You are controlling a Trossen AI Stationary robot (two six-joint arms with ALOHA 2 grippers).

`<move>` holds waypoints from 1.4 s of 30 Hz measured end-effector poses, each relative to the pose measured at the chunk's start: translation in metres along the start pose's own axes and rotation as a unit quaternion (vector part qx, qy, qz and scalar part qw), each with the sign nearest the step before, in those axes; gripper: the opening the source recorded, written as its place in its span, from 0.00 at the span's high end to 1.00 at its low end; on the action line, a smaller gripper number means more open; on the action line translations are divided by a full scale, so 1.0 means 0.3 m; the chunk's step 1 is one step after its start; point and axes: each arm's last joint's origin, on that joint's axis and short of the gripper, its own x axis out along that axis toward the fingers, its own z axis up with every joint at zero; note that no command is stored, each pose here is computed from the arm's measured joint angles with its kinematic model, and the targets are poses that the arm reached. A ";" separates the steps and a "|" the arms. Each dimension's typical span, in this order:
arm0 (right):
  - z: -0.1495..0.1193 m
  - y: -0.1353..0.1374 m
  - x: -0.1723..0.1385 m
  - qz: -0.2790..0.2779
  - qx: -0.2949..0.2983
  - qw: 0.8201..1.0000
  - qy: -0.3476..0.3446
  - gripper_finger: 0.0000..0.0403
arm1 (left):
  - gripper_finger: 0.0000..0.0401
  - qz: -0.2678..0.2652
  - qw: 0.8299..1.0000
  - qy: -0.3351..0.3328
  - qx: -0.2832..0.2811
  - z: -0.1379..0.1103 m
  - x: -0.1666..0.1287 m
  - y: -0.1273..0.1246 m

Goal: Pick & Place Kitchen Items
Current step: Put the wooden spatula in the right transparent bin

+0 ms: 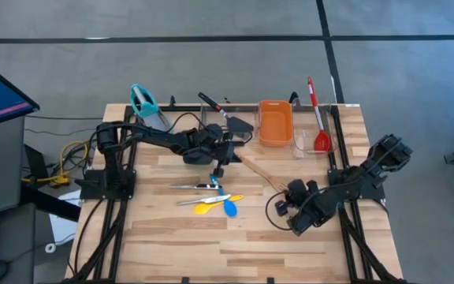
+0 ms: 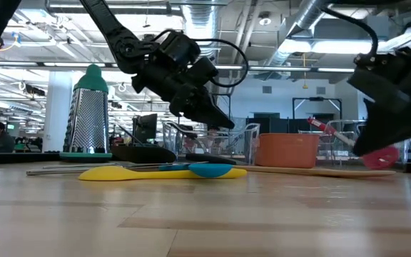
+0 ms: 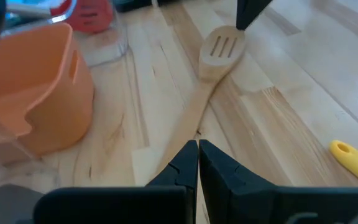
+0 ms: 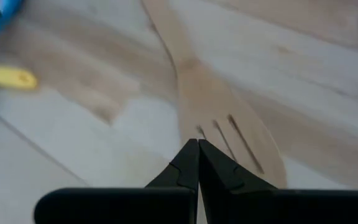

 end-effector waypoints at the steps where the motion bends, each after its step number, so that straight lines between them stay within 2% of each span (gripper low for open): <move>1: 0.006 0.002 0.004 0.000 0.004 1.000 -0.007 1.00 | 0.99 0.001 1.000 -0.003 0.001 0.002 0.000 0.001; 8: 0.061 0.014 0.055 -0.014 0.014 0.999 -0.032 1.00 | 0.99 0.003 1.000 -0.008 0.003 0.006 0.000 0.002; 13: 0.081 0.010 0.086 -0.031 0.008 0.999 0.033 1.00 | 0.99 0.003 1.000 -0.008 -0.007 0.005 0.000 0.002; 23: 0.041 -0.010 0.054 -0.050 0.013 0.995 0.090 1.00 | 0.99 0.000 1.000 0.008 -0.016 -0.008 -0.004 0.006; 32: -0.003 -0.027 0.012 -0.061 0.026 0.991 0.117 1.00 | 0.99 0.012 0.999 0.014 -0.026 -0.026 -0.018 0.040; 42: -0.018 -0.040 0.013 -0.085 0.010 0.988 0.131 1.00 | 0.99 0.009 0.999 0.014 -0.045 -0.023 -0.015 0.033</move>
